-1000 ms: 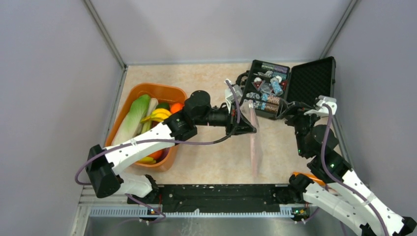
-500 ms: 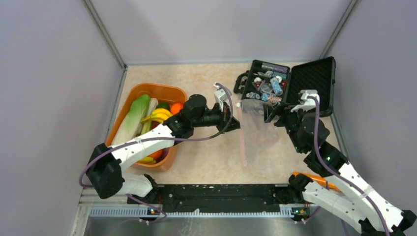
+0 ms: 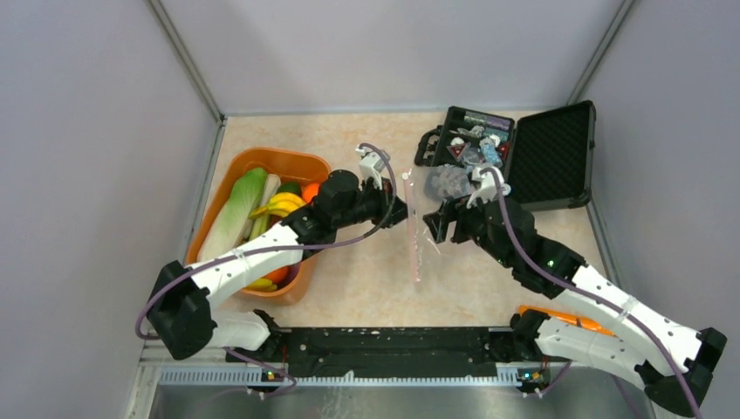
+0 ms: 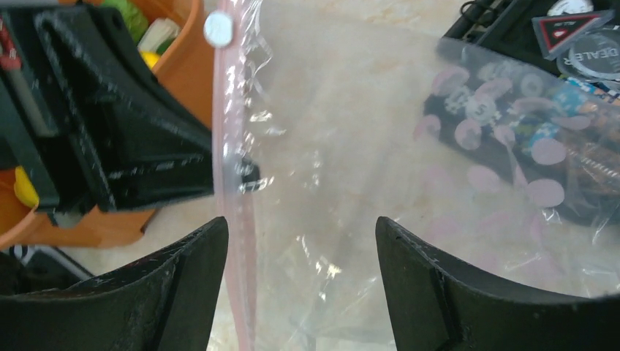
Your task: Place the food in the zip-top bag and seal the zipper
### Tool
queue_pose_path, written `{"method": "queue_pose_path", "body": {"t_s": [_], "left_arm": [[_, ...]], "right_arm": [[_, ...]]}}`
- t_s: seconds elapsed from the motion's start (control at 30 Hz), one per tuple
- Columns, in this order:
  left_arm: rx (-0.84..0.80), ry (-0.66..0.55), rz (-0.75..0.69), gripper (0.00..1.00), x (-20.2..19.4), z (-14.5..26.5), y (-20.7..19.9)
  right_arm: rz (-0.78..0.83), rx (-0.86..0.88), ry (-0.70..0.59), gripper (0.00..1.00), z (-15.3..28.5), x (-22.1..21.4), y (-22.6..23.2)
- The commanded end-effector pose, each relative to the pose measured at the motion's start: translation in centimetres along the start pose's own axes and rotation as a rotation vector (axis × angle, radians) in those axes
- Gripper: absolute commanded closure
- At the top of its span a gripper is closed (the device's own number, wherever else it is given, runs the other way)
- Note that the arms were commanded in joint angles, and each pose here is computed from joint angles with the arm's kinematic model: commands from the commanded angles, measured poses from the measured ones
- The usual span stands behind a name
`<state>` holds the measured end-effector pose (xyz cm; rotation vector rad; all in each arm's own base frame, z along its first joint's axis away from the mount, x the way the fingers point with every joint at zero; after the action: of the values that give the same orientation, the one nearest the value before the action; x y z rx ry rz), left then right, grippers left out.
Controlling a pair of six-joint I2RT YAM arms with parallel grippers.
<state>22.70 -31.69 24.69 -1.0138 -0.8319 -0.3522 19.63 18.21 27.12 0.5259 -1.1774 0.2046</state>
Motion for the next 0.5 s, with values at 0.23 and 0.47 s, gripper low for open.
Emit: {"method": "queue_pose_path", "body": {"t_s": [0.23,0.47], "left_arm": [[0.034,-0.183,0.04,1.0,4.1,3.0,-2.0],[0.024,-0.182,0.07,1.0,4.1,3.1,-2.3]], "right_arm": [[0.214,0.011,-0.018,0.27,0.3,0.9,5.5],[0.264,-0.104,-0.067,0.27,-0.8,1.1,6.6]]}}
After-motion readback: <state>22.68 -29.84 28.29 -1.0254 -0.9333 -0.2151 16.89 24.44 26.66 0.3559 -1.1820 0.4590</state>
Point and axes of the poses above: each gripper's point midway between its finger pads, its own z axis back along the fingers, its own y axis along the line the jaws close on, x = y × z, the point moved 4 cm from there along z, back along the fingers, and after that the axes turned 1 degree about z, right-handed, at the moved point
